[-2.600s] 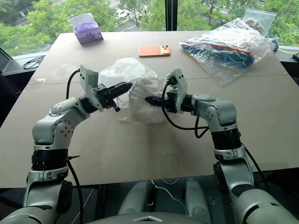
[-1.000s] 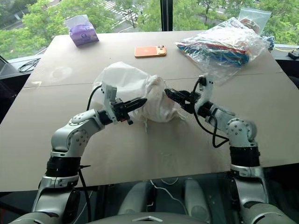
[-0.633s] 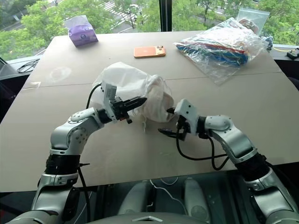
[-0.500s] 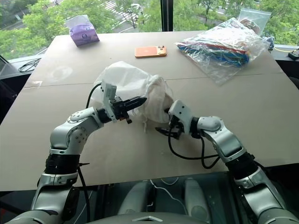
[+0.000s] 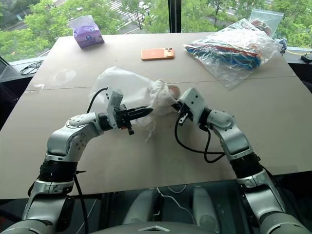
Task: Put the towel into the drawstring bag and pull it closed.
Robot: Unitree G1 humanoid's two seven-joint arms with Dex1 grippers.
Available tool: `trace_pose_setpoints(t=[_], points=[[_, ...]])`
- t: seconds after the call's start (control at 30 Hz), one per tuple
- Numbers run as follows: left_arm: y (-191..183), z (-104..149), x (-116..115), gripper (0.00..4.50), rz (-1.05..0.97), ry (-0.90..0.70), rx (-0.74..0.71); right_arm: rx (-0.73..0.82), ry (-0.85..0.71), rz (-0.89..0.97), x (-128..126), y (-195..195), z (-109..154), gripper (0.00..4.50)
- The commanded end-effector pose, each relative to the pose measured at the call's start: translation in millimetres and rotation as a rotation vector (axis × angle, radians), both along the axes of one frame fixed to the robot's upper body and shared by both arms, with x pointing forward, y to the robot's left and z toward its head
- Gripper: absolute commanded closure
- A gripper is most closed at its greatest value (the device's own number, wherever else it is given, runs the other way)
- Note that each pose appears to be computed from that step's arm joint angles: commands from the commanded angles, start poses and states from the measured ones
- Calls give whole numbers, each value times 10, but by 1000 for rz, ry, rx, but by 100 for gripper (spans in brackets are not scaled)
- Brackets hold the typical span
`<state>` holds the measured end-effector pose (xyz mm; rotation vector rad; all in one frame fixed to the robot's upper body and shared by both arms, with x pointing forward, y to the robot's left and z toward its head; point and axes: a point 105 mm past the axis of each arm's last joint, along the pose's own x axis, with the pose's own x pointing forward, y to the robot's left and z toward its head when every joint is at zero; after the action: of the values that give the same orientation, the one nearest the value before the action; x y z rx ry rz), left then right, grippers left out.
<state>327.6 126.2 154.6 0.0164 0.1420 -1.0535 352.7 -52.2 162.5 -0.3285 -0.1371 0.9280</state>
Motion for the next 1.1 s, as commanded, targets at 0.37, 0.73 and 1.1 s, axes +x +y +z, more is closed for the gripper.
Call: trace_pose_setpoints(t=[0.37, 0.73, 1.1], points=[[-120, 597, -68, 450, -245, -132, -52, 113, 3, 272, -305, 520, 233, 449], [-280, 490, -340, 450, -413, -42, -62, 778, 387, 365, -367, 641, 634, 449], [-288, 482, -393, 450, -409, -27, -101, 1081, 915, 256, -279, 828, 351, 449]])
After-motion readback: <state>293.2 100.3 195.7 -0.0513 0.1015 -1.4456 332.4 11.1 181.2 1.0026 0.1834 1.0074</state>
